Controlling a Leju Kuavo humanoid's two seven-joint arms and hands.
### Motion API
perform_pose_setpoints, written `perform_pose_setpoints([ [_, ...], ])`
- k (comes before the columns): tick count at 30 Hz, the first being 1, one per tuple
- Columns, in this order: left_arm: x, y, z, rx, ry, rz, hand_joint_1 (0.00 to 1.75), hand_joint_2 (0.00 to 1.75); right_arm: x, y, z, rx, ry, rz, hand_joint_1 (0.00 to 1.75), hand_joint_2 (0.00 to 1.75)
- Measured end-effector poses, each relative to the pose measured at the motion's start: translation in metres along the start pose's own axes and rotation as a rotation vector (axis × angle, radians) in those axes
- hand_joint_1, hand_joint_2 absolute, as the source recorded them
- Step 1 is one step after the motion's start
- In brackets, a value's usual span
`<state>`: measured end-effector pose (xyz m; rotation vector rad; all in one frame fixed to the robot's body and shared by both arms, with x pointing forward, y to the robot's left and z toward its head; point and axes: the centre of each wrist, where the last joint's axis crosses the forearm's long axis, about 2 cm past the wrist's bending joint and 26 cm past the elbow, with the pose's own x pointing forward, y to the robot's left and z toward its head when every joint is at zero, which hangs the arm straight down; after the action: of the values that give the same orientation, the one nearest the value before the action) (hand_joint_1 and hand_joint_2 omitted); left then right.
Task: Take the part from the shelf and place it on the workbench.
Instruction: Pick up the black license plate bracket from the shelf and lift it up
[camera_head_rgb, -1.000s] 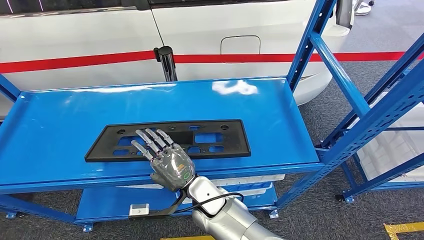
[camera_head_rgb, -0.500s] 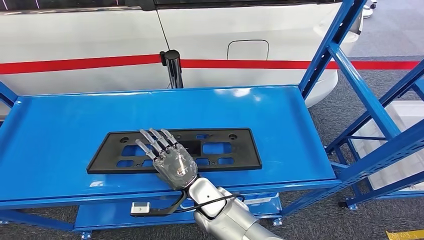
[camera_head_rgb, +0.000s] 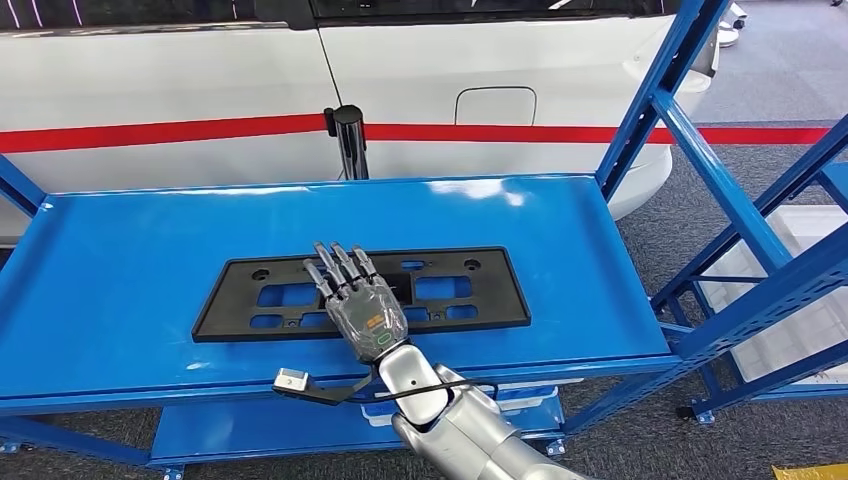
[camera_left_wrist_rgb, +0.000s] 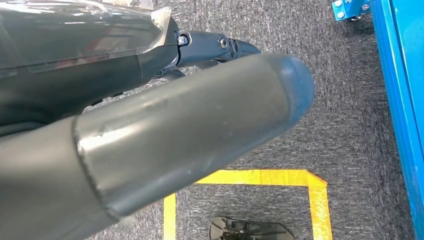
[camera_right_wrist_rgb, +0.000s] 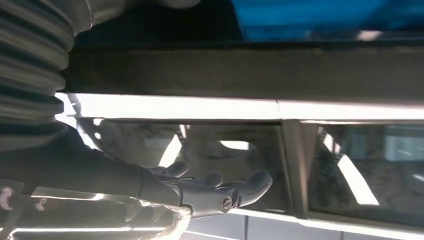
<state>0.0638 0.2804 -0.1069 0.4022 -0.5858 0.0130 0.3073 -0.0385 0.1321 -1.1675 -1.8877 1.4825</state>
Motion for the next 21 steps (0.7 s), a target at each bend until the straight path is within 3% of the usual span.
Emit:
perform_pose_setpoints([
  [2, 0.0000, 0.0001, 0.0000, 0.003, 0.001, 0.000, 0.00, 0.00, -0.0007, 0.0000, -0.0010, 0.022, 0.020, 0.014, 1.15, 1.75],
  [3, 0.0000, 0.0001, 0.0000, 0.004, 0.001, 0.000, 0.00, 0.00, -0.0008, 0.0002, -0.0012, 0.034, 0.026, 0.020, 1.32, 1.75],
  [7, -0.0001, 0.0002, 0.0000, 0.009, 0.002, 0.000, 0.00, 0.00, -0.0012, 0.0020, 0.0000, 0.070, 0.038, 0.039, 1.61, 1.75],
  [21, -0.0007, 0.0010, 0.0000, 0.021, 0.010, 0.013, 0.00, 0.00, -0.0036, 0.0069, 0.0052, 0.101, 0.038, 0.072, 1.74, 1.75],
])
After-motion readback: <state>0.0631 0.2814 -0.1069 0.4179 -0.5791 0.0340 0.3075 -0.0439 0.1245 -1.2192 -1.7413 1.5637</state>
